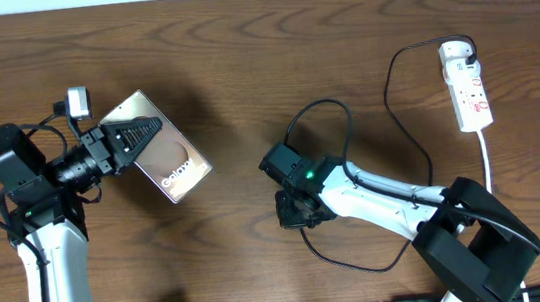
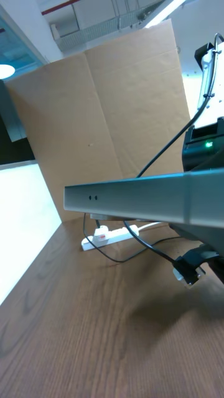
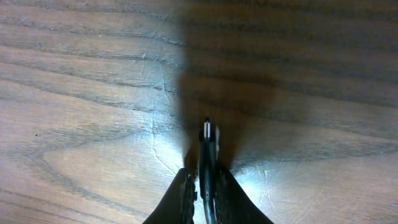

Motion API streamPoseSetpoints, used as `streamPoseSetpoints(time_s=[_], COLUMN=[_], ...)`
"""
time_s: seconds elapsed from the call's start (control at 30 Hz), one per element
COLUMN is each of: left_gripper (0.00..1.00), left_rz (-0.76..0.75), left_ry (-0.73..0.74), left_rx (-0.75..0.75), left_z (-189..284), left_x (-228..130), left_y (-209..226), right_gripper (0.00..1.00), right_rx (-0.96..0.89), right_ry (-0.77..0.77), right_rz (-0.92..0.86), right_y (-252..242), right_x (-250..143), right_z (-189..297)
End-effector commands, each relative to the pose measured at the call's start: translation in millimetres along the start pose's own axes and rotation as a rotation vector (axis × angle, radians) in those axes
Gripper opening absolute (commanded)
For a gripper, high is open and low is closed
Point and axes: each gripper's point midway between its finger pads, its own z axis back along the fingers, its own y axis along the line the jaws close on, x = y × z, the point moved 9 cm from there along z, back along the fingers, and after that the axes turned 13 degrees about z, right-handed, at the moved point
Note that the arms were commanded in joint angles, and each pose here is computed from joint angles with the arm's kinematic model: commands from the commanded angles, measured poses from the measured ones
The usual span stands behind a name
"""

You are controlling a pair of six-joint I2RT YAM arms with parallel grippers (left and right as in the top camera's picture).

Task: Plug charger to phone and switch on socket
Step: 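Close the right gripper on the black cable's USB-C plug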

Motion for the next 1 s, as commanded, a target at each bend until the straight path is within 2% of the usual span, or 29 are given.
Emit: streamPoseSetpoints(time_s=[0.0, 0.97], left_gripper=[0.07, 0.07], left_rz=[-0.008, -0.008], left_ry=[0.023, 0.024], left_rx=[-0.018, -0.018], left_z=[0.6, 0.6], left_x=[-2.5, -2.6], left_y=[-0.7, -0.7], right_gripper=[0.11, 0.13], right_rx=[-0.051, -0.067], right_ry=[0.043, 0.023], right_rz=[-0.004, -0.008], right_y=[-9.3, -11.6], right_x=[-4.7, -1.9], right_z=[-17.1, -16.9])
